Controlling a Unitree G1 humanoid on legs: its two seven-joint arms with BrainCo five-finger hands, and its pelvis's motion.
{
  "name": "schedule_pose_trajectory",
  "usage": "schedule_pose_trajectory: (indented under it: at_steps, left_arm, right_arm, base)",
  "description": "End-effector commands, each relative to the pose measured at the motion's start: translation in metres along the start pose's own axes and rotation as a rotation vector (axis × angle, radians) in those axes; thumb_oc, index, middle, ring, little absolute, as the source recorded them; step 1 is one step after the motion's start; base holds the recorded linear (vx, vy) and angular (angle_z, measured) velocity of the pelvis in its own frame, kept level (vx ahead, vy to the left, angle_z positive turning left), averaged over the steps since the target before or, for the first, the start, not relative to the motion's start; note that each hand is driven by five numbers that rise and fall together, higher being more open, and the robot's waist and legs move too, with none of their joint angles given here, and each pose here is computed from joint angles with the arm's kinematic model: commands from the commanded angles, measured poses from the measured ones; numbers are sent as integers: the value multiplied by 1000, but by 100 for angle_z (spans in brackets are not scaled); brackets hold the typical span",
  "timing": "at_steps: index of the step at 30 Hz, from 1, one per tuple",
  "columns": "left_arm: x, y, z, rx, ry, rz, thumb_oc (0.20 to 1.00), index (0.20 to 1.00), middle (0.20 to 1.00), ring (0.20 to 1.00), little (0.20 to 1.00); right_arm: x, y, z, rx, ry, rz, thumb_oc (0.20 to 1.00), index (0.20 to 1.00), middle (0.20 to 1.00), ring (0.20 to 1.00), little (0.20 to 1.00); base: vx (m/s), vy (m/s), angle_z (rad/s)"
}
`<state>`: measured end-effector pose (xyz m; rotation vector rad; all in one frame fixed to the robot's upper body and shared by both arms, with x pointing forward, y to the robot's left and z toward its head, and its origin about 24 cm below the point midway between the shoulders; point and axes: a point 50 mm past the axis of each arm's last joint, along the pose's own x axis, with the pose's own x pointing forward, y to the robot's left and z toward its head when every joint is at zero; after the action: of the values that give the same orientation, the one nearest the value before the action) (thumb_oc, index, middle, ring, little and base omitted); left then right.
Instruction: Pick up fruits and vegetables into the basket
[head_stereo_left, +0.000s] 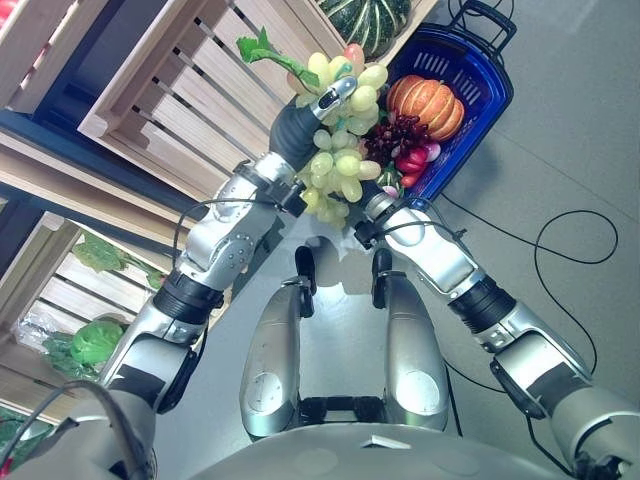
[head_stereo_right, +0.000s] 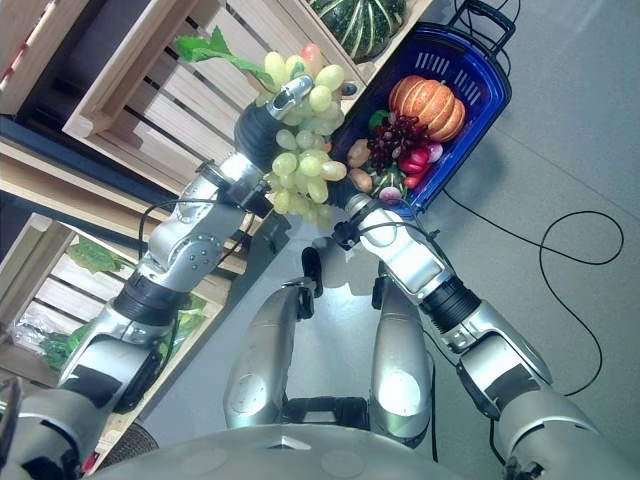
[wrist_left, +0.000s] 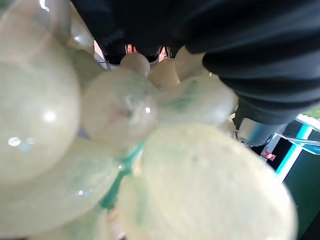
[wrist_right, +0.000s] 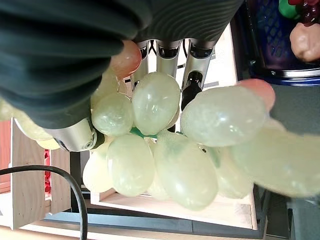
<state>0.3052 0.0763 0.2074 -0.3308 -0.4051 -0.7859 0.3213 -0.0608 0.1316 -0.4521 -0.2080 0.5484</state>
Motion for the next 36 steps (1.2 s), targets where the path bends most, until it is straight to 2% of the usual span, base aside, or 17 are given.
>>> schedule_pose_trajectory:
  at_steps: [1, 6, 7, 12, 15, 20, 27, 32, 36]
  left_arm:
    - [4, -42, 17, -122, -142, -171, 200, 200, 200, 200, 200]
    - [3, -45, 16, -156, -125, -156, 200, 200, 200, 200, 200]
    - [4, -46, 15, -170, -108, -152, 1000, 1000, 1000, 1000, 1000]
    - [5, -51, 10, -89, -38, -195, 1000, 1000, 1000, 1000, 1000]
    - [9, -45, 3, 173, 70, -154, 1000, 1000, 1000, 1000, 1000]
    - [14, -20, 28, 542, -5, -16, 1000, 1000, 1000, 1000, 1000]
    - [12, -12, 63, 591, -131, 17, 1000, 1000, 1000, 1000, 1000]
    - [-3, -4, 89, 506, -284, 87, 1000, 1000, 1000, 1000, 1000]
    - [-18, -1, 99, 421, -434, 137, 1000, 1000, 1000, 1000, 1000]
  right_arm:
    - [4, 5, 65, 86, -300, 13, 200, 200, 200, 200, 200]
    - [1, 0, 75, 91, -303, 2, 200, 200, 200, 200, 200]
    - [1, -1, 79, 92, -302, -3, 200, 200, 200, 200, 200]
    - [2, -6, 85, 98, -305, -18, 200, 200, 200, 200, 200]
    - [3, -10, 87, 99, -309, -27, 200, 200, 200, 200, 200]
    - [6, -22, 85, 101, -301, -56, 200, 200, 200, 200, 200]
    - [3, -38, 86, 102, -306, -114, 200, 200, 200, 200, 200]
    - [-18, -61, 73, 106, -320, -150, 200, 200, 200, 200, 200]
    - [-28, -66, 64, 102, -326, -182, 200, 200, 200, 200, 200]
  base:
    - [0, 0, 0]
    - [0, 0, 0]
    - [-7, -25, -4]
    - [-1, -11, -2]
    - [0, 0, 0]
    - [13, -9, 0]
    - [8, -16, 1]
    - [-1, -46, -1]
    - [1, -29, -2]
